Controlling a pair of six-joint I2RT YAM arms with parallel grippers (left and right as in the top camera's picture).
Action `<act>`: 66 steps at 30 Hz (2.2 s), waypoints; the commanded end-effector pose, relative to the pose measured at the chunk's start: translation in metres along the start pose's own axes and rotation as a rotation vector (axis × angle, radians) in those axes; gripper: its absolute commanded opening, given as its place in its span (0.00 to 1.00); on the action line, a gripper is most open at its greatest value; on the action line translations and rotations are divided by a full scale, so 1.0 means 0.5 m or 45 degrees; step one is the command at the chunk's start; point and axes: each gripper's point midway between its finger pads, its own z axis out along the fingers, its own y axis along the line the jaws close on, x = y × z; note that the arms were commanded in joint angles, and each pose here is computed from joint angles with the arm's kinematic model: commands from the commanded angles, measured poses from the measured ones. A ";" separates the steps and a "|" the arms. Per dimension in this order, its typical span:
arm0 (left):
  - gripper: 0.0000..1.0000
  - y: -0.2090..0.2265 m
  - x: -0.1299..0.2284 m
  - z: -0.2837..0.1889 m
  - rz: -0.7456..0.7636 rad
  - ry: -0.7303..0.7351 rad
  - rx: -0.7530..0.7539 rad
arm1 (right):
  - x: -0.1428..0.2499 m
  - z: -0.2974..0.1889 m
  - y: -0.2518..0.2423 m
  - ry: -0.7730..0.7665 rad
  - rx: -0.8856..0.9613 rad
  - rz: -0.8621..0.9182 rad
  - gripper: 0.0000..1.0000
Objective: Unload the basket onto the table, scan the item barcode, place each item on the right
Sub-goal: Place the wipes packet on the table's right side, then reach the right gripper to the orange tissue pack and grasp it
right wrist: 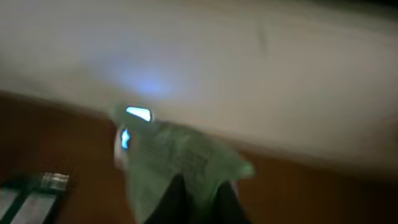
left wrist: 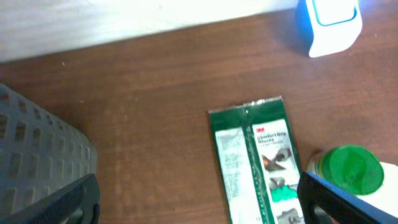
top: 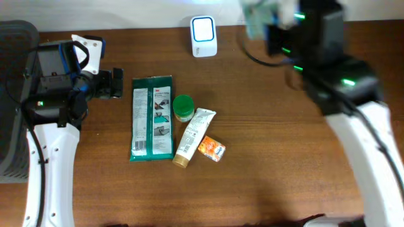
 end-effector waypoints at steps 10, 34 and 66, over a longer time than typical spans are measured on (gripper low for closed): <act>0.99 -0.004 -0.017 -0.015 0.015 -0.040 0.012 | 0.451 -0.010 -0.320 0.798 0.220 1.051 0.04; 0.99 -0.003 -0.017 -0.015 0.014 -0.040 0.011 | 0.469 0.104 -0.093 0.853 -0.432 0.654 1.00; 0.99 -0.004 -0.015 -0.015 0.014 -0.035 0.012 | 0.562 0.079 0.166 1.140 -1.388 0.596 0.04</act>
